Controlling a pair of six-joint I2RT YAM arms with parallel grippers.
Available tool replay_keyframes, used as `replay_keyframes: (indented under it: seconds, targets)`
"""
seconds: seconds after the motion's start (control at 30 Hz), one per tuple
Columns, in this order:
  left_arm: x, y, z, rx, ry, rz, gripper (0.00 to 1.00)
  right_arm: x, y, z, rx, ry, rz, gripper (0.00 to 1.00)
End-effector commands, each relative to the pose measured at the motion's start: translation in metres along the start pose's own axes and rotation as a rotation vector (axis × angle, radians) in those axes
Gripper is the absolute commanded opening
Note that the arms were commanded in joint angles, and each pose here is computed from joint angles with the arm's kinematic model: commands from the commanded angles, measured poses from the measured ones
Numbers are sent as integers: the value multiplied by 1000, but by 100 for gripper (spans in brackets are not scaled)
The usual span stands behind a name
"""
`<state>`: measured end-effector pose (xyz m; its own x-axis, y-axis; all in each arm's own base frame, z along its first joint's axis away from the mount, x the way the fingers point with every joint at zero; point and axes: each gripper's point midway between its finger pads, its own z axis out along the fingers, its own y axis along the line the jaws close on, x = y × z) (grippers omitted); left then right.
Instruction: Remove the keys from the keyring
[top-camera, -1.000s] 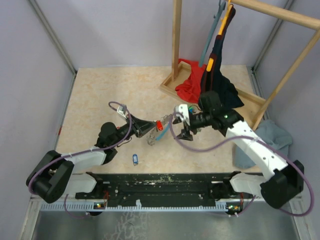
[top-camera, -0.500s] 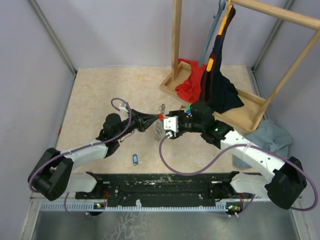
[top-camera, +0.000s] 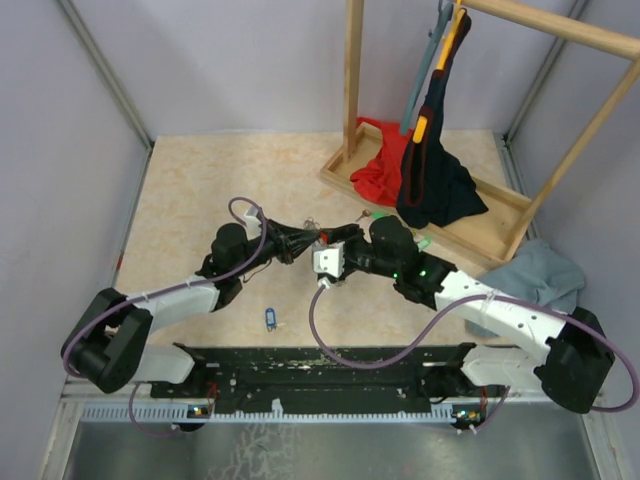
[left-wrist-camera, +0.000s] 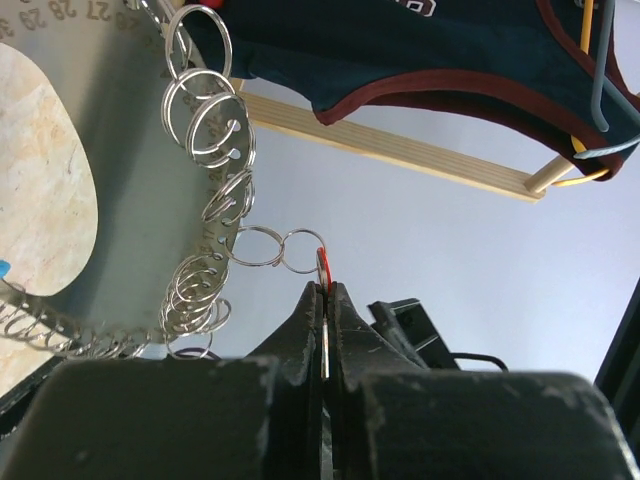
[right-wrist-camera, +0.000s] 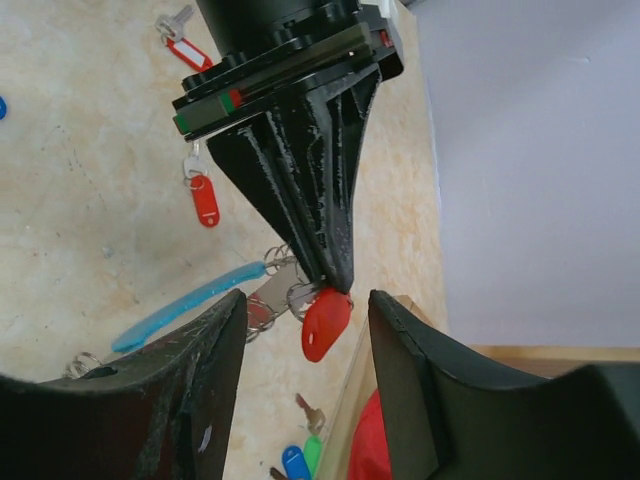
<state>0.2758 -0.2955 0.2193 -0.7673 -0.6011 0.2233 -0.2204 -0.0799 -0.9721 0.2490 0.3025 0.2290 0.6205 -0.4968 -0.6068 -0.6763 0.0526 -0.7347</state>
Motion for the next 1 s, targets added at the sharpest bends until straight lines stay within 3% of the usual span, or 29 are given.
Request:
replay_keyframes:
  seconds: [0.0, 0.27, 0.63, 0.9, 0.97]
  targets:
    - [8, -30, 0, 87, 38, 7, 0, -7, -16, 3, 90, 0, -62, 50]
    - [10, -32, -2, 104, 50, 3, 0, -3, -17, 4, 119, 18, -88, 30]
    - [9, -29, -2, 102, 44, -7, 0, -6, -14, 7, 141, 25, -114, 22]
    - [12, -30, -2, 120, 65, -12, 0, -4, -16, 5, 165, 36, -137, 0]
    - [13, -31, -3, 132, 69, -9, 0, -5, -19, 3, 179, 36, -130, 0]
